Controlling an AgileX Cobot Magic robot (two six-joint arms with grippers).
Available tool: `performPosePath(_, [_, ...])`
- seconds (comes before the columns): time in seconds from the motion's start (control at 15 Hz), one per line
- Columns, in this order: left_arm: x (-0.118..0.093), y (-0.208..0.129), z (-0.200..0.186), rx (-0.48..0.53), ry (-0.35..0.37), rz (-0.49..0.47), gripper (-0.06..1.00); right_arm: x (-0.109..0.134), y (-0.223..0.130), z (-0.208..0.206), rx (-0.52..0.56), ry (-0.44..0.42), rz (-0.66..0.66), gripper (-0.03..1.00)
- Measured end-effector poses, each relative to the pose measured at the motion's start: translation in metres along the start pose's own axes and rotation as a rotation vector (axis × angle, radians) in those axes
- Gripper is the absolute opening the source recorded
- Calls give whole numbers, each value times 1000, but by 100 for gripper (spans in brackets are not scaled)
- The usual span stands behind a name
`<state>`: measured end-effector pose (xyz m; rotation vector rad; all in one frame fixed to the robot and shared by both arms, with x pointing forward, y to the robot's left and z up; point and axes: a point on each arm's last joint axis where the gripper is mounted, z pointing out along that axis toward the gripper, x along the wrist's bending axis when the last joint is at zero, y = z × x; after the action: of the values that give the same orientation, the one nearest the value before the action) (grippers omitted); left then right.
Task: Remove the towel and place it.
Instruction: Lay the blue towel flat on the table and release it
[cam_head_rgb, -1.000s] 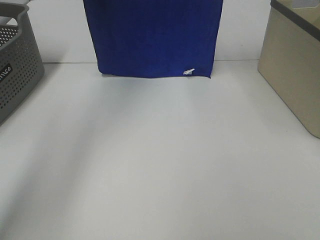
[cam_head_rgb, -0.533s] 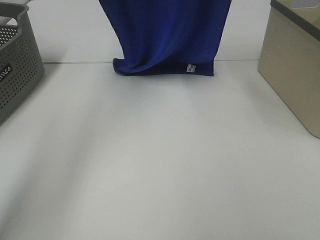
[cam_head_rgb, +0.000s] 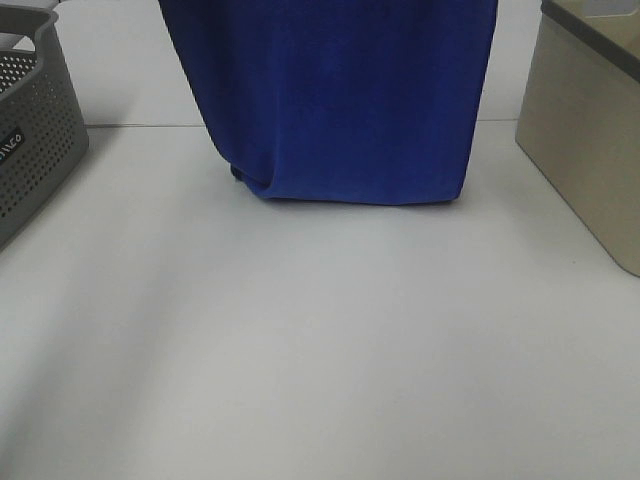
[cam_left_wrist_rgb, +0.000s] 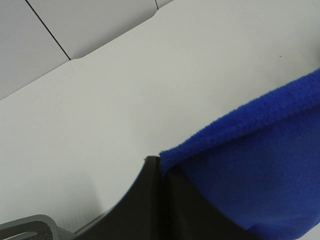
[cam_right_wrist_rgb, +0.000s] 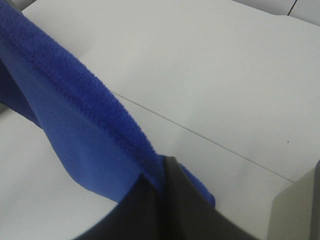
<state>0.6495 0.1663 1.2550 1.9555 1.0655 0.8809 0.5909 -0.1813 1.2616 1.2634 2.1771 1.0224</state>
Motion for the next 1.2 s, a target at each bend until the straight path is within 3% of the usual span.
performPosePath(0.33, [-11,-28,5,167,-77,-67,0,5,-25,3,106,26,42,2])
performPosePath(0.6, [-26,-53,-56,238,-142,-147,0,23,-52,-29,132,84,103,2])
performPosePath(0.87, [-36,-73,-130,182,-172,-201,0,40,-72,-68,102,142,140,2])
performPosePath(1.2, [-55,-129,-160,265,-233,-307,0,55,-121,-83,180,194,201,2])
